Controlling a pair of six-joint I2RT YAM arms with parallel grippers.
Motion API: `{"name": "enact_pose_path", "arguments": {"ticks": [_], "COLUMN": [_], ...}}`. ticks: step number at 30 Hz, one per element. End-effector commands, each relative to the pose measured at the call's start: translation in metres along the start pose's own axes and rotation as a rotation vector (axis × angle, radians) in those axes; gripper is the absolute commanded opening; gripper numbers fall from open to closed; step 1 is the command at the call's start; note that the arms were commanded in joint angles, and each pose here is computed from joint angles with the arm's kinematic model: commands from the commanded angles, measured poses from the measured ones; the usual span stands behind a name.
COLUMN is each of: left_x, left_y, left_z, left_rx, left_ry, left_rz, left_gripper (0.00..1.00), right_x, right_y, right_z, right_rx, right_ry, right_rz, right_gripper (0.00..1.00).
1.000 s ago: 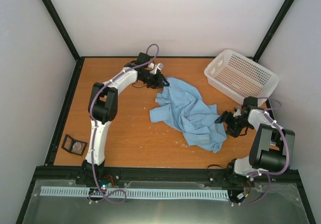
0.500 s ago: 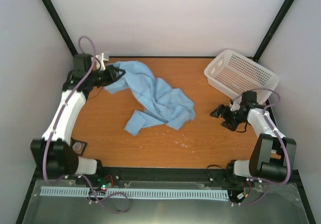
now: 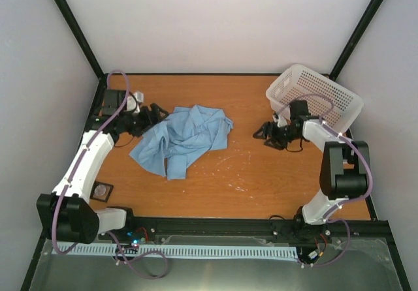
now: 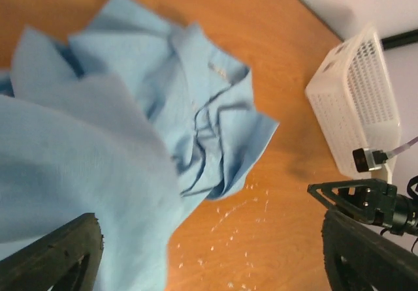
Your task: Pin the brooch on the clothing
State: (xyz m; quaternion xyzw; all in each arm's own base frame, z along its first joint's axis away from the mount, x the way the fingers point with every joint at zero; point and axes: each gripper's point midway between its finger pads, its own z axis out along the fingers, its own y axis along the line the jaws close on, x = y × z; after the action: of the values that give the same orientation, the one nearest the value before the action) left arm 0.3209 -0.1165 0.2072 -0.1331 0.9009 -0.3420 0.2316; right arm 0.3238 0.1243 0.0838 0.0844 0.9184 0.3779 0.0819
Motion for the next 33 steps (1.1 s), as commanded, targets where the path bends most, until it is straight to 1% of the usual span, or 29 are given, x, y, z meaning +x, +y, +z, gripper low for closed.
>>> {"name": "enact_pose_path", "arguments": {"ticks": [1, 3, 6, 7, 8, 9, 12, 15, 17, 19, 22, 23, 26, 27, 30, 32, 33], "left_x": [-0.026, -0.038, -0.060, -0.066, -0.072, -0.076, -0.088, -0.094, -0.100, -0.103, -0.104, -0.102, -0.092, -0.089, -0.079, -0.070, -0.065], "left_y": [-0.017, -0.029, -0.045, -0.047, -0.048, -0.047, -0.042, -0.038, -0.025, -0.020, -0.007, -0.002, 0.005, 0.006, 0.007, 0.006, 0.008], "left_z": [-0.028, -0.030, -0.040, -0.042, -0.040, -0.035, 0.001, 0.051, 0.089, 0.117, 0.153, 0.163, 0.185, 0.188, 0.189, 0.184, 0.181], "left_rx": [-0.062, -0.068, -0.181, -0.206, -0.216, -0.223, -0.212, -0.150, -0.143, -0.103, -0.080, -0.077, -0.026, -0.014, 0.004, 0.024, 0.022], "left_ry": [-0.110, -0.133, -0.177, -0.189, -0.201, -0.201, -0.156, -0.064, -0.005, 0.049, 0.123, 0.142, 0.199, 0.213, 0.251, 0.271, 0.273], "left_rz": [0.028, 0.063, 0.129, 0.153, 0.170, 0.193, 0.276, 0.345, 0.354, 0.372, 0.359, 0.349, 0.335, 0.332, 0.322, 0.311, 0.305], "left_gripper": [0.93, 0.93, 0.91, 0.91, 0.94, 0.98, 0.97, 0.98, 0.98, 0.99, 0.99, 0.99, 0.92, 0.90, 0.79, 0.71, 0.69], "right_x": [-0.028, -0.036, -0.044, -0.048, -0.052, -0.056, -0.063, -0.066, -0.066, -0.069, -0.075, -0.076, -0.079, -0.083, -0.084, -0.079, -0.071], "right_y": [0.024, 0.040, 0.065, 0.071, 0.074, 0.075, 0.082, 0.098, 0.105, 0.109, 0.107, 0.106, 0.105, 0.109, 0.117, 0.116, 0.115], "right_z": [0.012, 0.023, 0.039, 0.043, 0.047, 0.051, 0.072, 0.089, 0.101, 0.112, 0.127, 0.133, 0.138, 0.133, 0.111, 0.104, 0.106], "right_rx": [-0.001, -0.001, -0.018, -0.010, 0.004, 0.011, 0.019, 0.036, 0.065, 0.098, 0.114, 0.108, 0.115, 0.128, 0.120, 0.081, 0.048], "right_ry": [-0.004, -0.009, -0.020, -0.023, -0.027, -0.027, -0.007, 0.008, 0.035, 0.063, 0.086, 0.098, 0.130, 0.116, 0.075, 0.084, 0.121], "right_rz": [-0.109, -0.145, -0.199, -0.211, -0.216, -0.207, -0.179, -0.213, -0.242, -0.263, -0.255, -0.244, -0.226, -0.240, -0.267, -0.259, -0.248], "right_gripper": [0.71, 0.78, 0.90, 0.93, 0.95, 0.95, 0.95, 0.93, 0.89, 0.86, 0.75, 0.69, 0.34, 0.26, 0.18, 0.17, 0.21]}}
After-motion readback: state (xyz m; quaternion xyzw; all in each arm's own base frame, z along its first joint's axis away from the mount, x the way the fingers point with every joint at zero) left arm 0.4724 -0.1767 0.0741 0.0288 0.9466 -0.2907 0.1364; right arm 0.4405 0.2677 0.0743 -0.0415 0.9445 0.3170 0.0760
